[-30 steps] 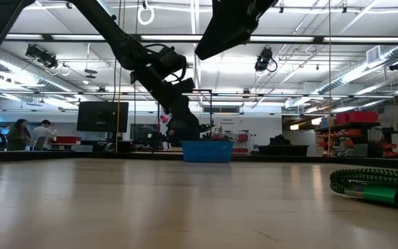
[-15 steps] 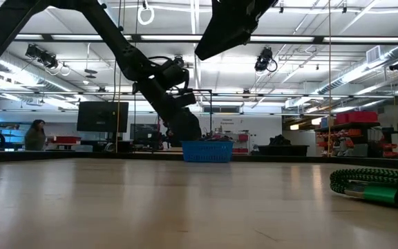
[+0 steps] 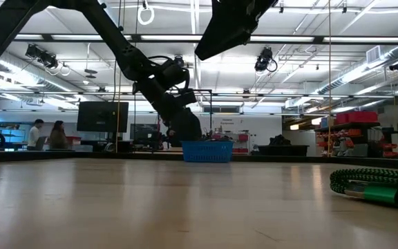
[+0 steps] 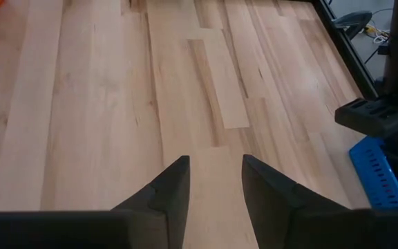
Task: Pick & Place USB Port
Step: Put the black charger cable into the blue bin, then put the green black charger cable into the orange bin
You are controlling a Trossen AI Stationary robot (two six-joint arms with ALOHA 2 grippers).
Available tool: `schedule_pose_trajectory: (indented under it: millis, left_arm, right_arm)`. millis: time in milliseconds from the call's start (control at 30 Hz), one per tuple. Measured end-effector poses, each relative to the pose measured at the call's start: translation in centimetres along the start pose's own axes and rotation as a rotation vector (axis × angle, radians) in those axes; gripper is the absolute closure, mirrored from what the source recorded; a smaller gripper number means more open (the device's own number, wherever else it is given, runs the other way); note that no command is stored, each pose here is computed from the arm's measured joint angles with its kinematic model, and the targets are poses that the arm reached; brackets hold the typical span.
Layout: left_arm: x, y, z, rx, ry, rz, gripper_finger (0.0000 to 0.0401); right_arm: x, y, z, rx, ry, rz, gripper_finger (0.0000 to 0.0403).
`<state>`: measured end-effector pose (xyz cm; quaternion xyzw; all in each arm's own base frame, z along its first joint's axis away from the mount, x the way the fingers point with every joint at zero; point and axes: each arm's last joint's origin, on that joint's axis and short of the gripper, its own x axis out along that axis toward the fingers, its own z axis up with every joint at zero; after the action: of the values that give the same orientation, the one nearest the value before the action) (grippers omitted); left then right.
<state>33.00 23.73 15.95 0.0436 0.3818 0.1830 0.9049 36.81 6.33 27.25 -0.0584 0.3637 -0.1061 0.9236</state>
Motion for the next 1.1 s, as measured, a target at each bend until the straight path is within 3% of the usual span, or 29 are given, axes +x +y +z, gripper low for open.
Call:
schedule_pose_trajectory:
  millis: [200,533,700,867,1100]
  left_arm:
    - [-0.8,0.1,1.4,-0.033,-0.034,0.006,0.0266]
    - [-4.6,-1.0,4.4,-0.022,-0.092,-0.017,0.0262]
    - [-7.4,-3.1,4.3,-0.068,0.032,-0.169,0.0261]
    - [-9.7,-6.3,3.9,-0.062,0.153,-0.417,0.0261]
    - [-11.1,-10.6,3.7,-0.005,0.271,-0.508,0.0261]
  right_arm:
    - [0.0,0.0,0.0,-0.001,0.001,0.000,0.0269]
    - [0.0,0.0,-0.1,0.022,0.007,0.006,0.0269]
    - [0.2,0.1,-0.4,0.110,0.036,0.025,0.0269]
    - [0.6,0.9,-1.9,0.225,0.130,0.163,0.0269]
    - [0.7,3.6,-6.5,0.377,0.360,0.225,0.0269]
